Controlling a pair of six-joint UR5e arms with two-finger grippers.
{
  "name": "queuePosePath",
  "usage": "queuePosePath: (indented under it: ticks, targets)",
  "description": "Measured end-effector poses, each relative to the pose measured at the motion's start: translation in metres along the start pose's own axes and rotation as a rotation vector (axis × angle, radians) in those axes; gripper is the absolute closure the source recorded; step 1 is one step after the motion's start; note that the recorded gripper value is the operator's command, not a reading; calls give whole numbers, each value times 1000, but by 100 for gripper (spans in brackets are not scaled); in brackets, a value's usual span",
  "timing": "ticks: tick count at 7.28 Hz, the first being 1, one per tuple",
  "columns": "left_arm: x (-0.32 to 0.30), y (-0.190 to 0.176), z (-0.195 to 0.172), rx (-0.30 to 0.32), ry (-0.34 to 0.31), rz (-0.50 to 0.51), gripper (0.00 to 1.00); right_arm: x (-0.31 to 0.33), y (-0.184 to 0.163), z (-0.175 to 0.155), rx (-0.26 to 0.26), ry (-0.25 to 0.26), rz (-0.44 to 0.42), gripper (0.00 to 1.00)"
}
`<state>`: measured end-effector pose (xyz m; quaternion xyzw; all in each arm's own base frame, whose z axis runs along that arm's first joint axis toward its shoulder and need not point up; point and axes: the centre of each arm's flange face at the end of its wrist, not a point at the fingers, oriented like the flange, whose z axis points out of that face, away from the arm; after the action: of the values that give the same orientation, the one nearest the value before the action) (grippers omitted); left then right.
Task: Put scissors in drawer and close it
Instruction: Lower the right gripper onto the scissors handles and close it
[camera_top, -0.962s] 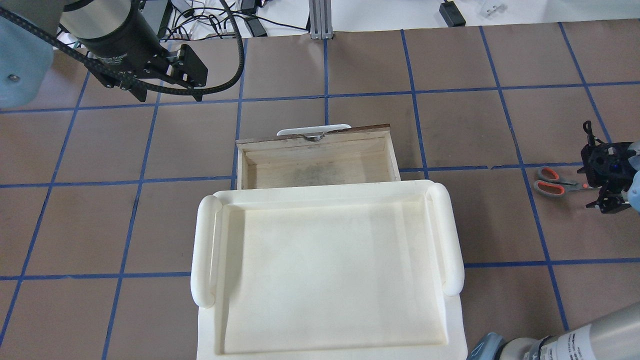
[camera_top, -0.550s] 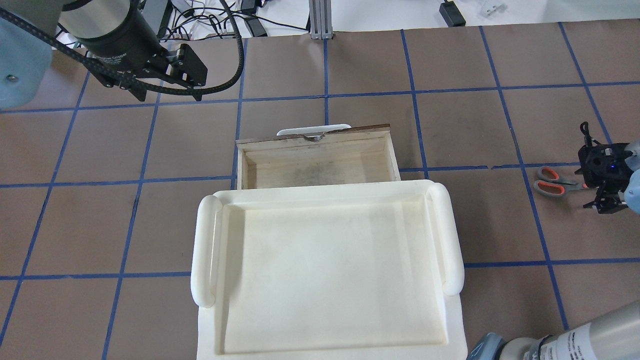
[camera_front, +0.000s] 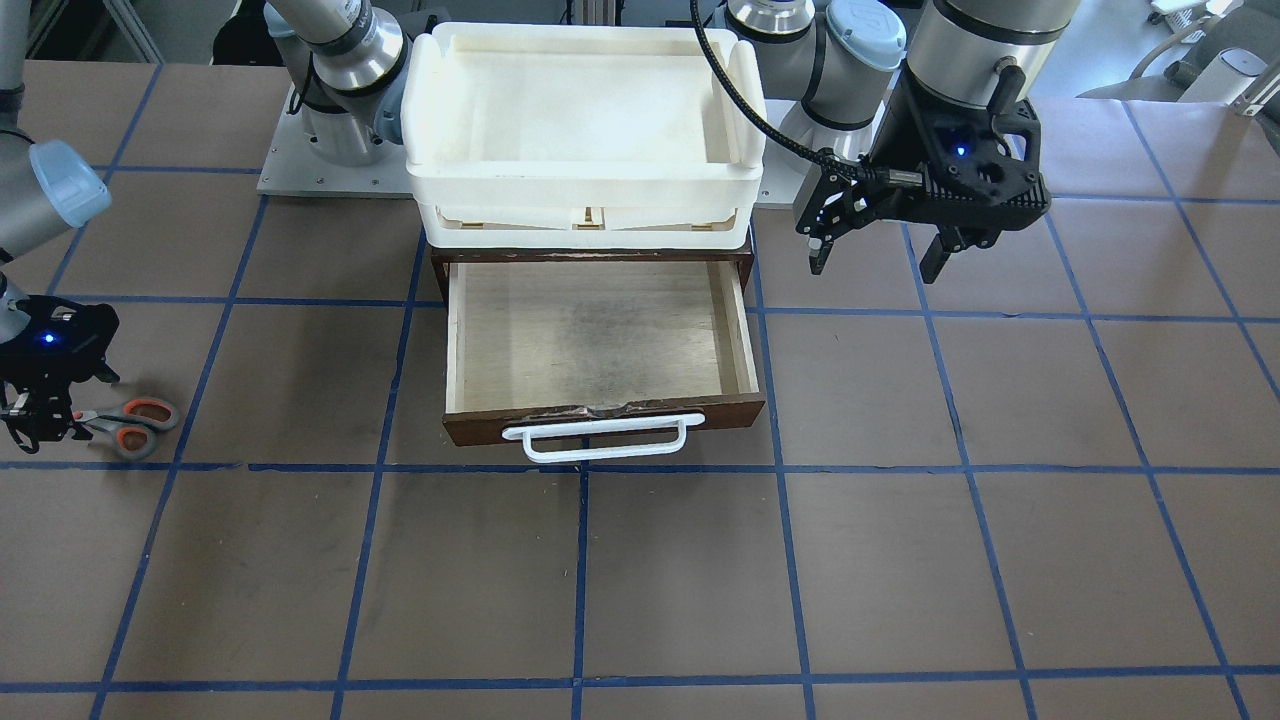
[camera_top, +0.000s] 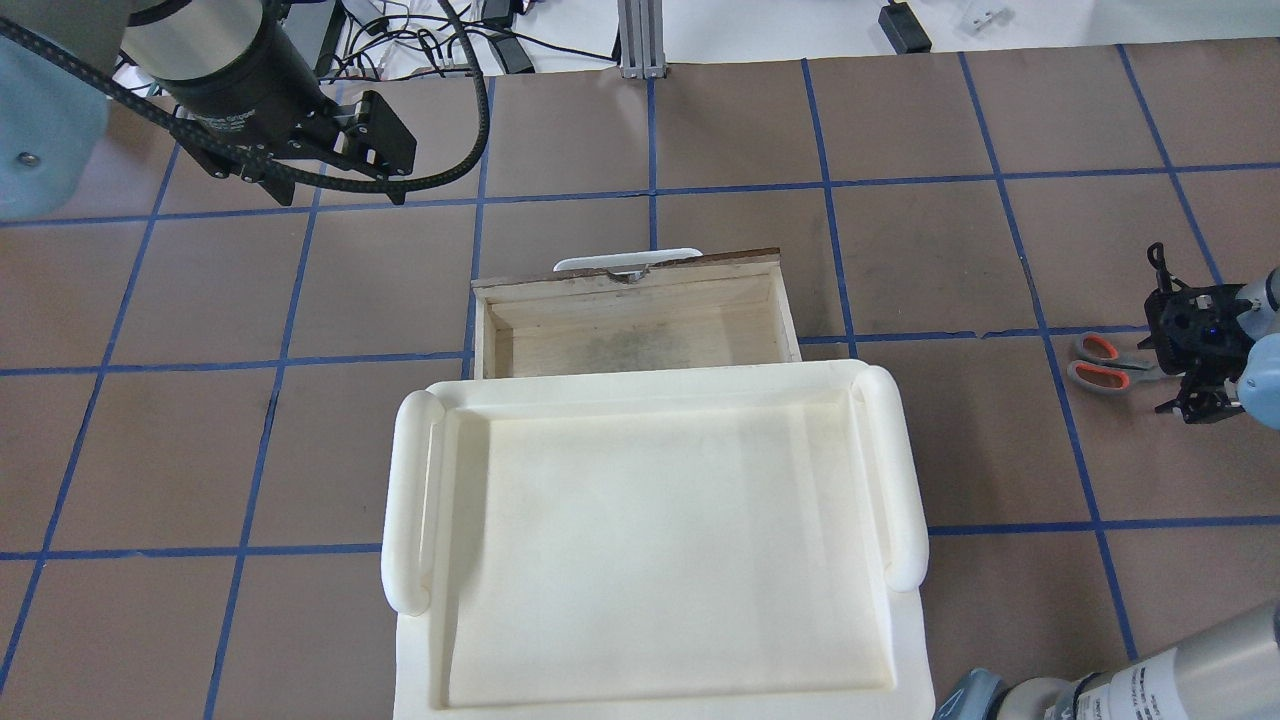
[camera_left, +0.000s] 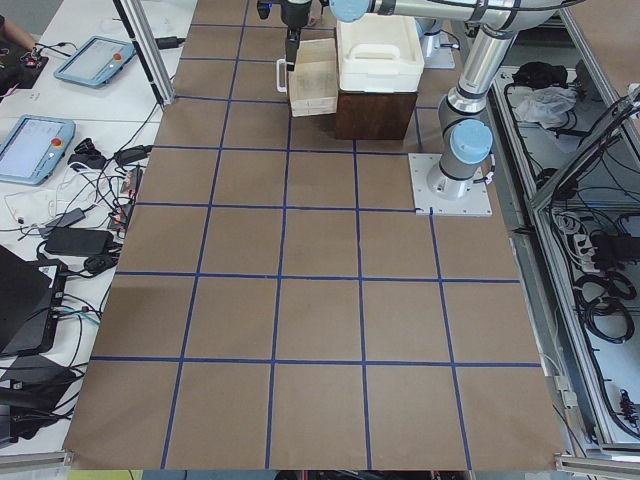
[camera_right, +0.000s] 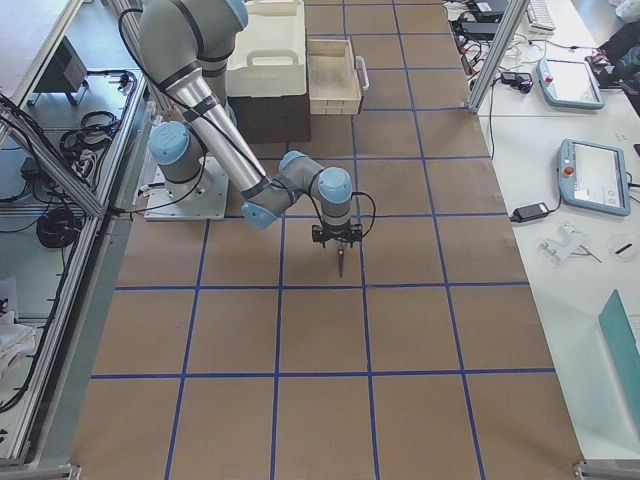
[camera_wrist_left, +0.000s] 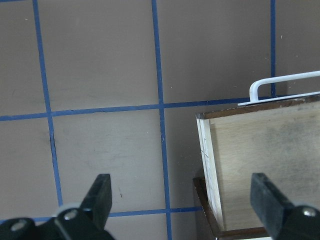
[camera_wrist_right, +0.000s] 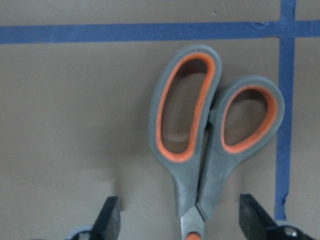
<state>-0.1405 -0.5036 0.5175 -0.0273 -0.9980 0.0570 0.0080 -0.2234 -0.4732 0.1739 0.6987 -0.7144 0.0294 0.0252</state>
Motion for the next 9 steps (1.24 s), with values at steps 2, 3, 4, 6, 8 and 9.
queuePosePath:
  ticks: [2,3,4,6,8,9]
  targets:
    - [0,-1,1,-2,0,-1,0,1,0,4,5,-5,-2,21]
    - [0,0,1,-2,0,-1,0,1,1,5,6,-7,-3,21]
    - [0,0,0,0,0,-1,0,2,1,6,7,-8,-2,23]
    - [0,1,0,0,-1,0,0,2,1,7,7,-8,-4,45]
    - [0,0,1,-2,0,0,0,3,1,6,6,-8,-5,57]
    - [0,0,1,-2,0,0,0,4,1,6,4,-7,-5,57]
